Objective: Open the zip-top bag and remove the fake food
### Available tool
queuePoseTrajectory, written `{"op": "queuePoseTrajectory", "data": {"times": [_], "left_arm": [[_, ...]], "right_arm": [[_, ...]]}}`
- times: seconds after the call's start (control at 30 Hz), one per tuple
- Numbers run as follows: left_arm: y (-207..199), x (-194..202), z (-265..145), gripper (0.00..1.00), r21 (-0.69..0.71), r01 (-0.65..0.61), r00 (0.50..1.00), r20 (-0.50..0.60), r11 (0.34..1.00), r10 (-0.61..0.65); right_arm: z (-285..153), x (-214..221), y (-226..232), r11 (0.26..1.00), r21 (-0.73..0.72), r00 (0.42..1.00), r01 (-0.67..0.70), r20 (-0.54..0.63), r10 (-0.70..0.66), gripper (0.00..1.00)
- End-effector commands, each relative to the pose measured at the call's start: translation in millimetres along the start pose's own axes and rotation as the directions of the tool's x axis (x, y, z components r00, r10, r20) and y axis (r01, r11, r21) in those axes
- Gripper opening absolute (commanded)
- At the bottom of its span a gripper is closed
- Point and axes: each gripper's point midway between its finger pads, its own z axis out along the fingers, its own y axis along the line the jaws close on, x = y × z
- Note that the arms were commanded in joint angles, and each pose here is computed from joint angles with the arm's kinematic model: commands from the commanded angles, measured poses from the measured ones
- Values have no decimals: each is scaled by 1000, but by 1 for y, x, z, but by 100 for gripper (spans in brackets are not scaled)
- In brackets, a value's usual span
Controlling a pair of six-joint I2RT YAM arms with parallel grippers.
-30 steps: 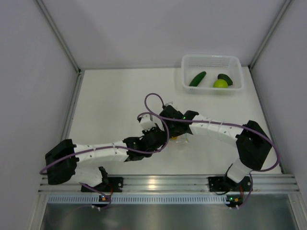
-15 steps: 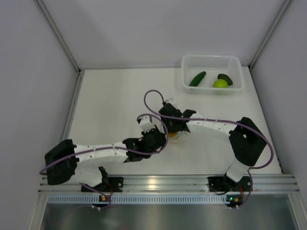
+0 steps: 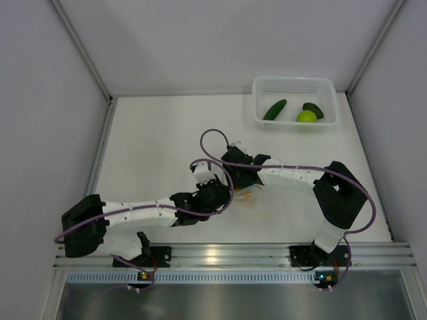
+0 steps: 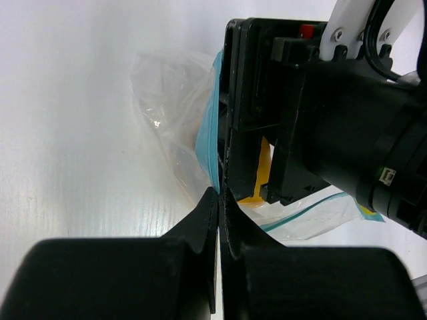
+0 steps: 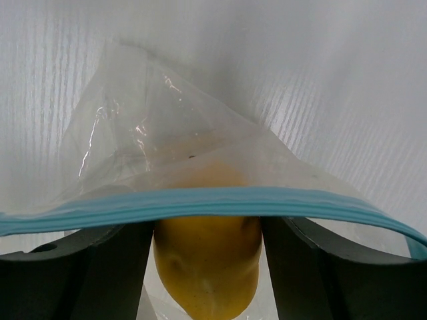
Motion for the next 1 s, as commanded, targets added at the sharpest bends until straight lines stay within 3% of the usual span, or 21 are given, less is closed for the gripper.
{"op": "queuePoseTrajectory", "data": {"times": [0.0,0.37,0.47,0.6,0.67,0.97], "left_arm": [[-20,-13,-5,0,64,55,998,33,996,-57],[-18,-15,-4,0,54,45,998,47,998,-47],[-18,-15,-4,0,53,45,998,50,998,-47],[-19,-17,-4,0,53,41,998,53,998,-44],[-19,-17,-4,0,55,40,998,53,998,-43],[-27,-22,-9,0,82,45,998,49,996,-49]], "right_arm": [[-2,6,3,1000,-25,1000,-14,-15,13,64],[2,26,-4,1000,-17,998,11,-55,-12,69],[-1,24,-5,1000,-25,999,-4,-35,3,65],[-11,14,-4,999,-33,1000,-20,3,20,47],[-17,6,-3,998,-46,999,-33,30,34,43],[-48,-28,12,990,-133,987,-50,142,70,40]]}}
